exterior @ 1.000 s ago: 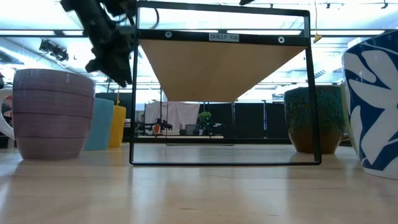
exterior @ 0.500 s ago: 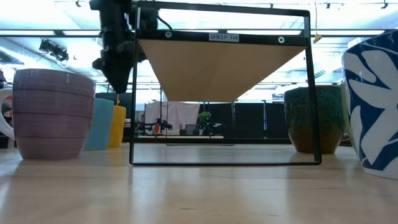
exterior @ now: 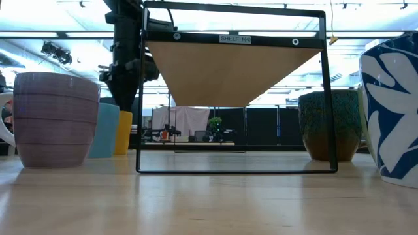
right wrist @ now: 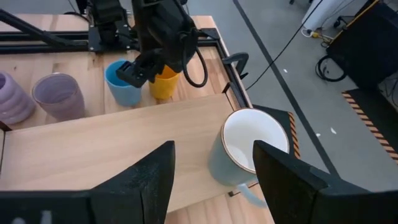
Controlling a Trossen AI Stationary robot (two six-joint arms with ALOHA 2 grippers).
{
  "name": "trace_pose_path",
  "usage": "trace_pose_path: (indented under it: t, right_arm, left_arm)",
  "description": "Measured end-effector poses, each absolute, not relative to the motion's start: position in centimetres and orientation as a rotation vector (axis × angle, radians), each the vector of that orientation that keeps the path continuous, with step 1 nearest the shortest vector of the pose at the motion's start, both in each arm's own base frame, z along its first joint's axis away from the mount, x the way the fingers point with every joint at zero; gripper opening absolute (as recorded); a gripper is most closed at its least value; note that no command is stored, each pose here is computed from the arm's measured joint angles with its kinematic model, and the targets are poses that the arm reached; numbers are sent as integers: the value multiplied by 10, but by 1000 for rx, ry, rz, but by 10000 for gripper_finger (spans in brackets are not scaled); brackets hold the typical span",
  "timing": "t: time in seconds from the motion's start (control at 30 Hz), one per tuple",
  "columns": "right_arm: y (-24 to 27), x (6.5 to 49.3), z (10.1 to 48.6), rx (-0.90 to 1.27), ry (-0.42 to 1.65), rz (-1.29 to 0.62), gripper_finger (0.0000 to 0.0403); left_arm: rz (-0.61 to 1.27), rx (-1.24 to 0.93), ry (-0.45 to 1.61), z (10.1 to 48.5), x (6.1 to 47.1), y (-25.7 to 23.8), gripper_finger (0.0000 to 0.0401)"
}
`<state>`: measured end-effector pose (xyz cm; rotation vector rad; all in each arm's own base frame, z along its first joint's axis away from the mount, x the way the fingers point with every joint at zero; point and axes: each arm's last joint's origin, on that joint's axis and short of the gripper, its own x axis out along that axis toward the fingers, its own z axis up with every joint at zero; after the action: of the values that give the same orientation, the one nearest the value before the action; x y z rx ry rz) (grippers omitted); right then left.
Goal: Place coffee mugs
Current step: Put the yellow mug on the shelf
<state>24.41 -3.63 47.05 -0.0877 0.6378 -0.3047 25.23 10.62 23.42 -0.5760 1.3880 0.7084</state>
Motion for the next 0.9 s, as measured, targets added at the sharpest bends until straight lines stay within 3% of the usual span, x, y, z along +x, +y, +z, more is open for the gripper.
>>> trace_pose_path:
  t: [0.17,0.3,0.53,0.9]
  right_arm:
    - [-33,244,471,-100,637,-319,222]
    - [-32,245,471,-89,632,-319,222]
    - [-32,245,471,-86,630,-317,222]
    - [-31,245,471,-88,625,-314,222]
  left_arm:
    - [725,-562,1396,232,253,108,199]
    - [723,-562,1380,223,253,108,209]
    - [723,-564,1418,199,245,104,191]
    - [683,-524,1381,197,249,106,142]
